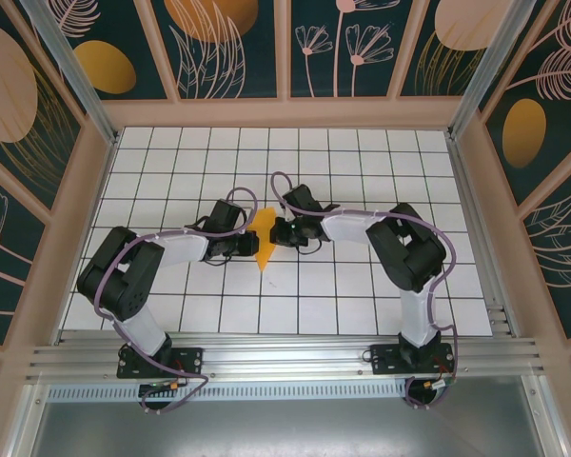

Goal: Fold a paper plane with a square sheet of paper (pick it up from the middle)
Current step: Third fold the triangle at the center of the table.

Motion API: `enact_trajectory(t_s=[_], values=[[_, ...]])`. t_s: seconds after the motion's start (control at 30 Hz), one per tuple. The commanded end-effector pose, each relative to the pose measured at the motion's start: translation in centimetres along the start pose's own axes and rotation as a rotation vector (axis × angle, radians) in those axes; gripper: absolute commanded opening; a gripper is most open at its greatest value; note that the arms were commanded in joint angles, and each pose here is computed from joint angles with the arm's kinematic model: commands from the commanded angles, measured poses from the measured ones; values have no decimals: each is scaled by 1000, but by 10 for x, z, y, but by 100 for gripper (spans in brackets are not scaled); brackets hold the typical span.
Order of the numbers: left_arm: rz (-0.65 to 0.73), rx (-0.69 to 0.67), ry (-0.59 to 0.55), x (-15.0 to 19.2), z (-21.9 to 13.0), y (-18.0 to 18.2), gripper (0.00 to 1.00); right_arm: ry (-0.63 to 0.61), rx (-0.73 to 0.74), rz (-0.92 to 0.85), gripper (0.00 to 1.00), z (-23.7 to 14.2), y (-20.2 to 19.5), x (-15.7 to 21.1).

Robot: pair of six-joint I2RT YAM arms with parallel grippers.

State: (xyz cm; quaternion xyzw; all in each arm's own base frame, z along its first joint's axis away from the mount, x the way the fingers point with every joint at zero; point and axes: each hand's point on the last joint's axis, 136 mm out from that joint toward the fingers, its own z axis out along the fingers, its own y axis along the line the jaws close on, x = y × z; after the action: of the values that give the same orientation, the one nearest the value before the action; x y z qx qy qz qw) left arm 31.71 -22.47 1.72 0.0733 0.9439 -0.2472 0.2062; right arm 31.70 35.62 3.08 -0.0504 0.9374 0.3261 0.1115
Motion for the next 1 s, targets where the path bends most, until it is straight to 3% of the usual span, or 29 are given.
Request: enact_trajectory(t_s=[0.0, 0.43, 0.77, 0.97], values=[[-15, 5, 8, 3, -1, -2, 10, -10, -50, -30, 7, 1, 15, -6], [-129, 53, -111, -22, -26, -18, 16, 5, -19, 27, 6, 12, 0, 2], [-345, 305, -126, 5, -49, -46, 17, -11, -5, 68, 6, 11, -5, 4], [-370, 325, -75, 19, -40, -53, 15, -15, -10, 71, 6, 11, -3, 3]])
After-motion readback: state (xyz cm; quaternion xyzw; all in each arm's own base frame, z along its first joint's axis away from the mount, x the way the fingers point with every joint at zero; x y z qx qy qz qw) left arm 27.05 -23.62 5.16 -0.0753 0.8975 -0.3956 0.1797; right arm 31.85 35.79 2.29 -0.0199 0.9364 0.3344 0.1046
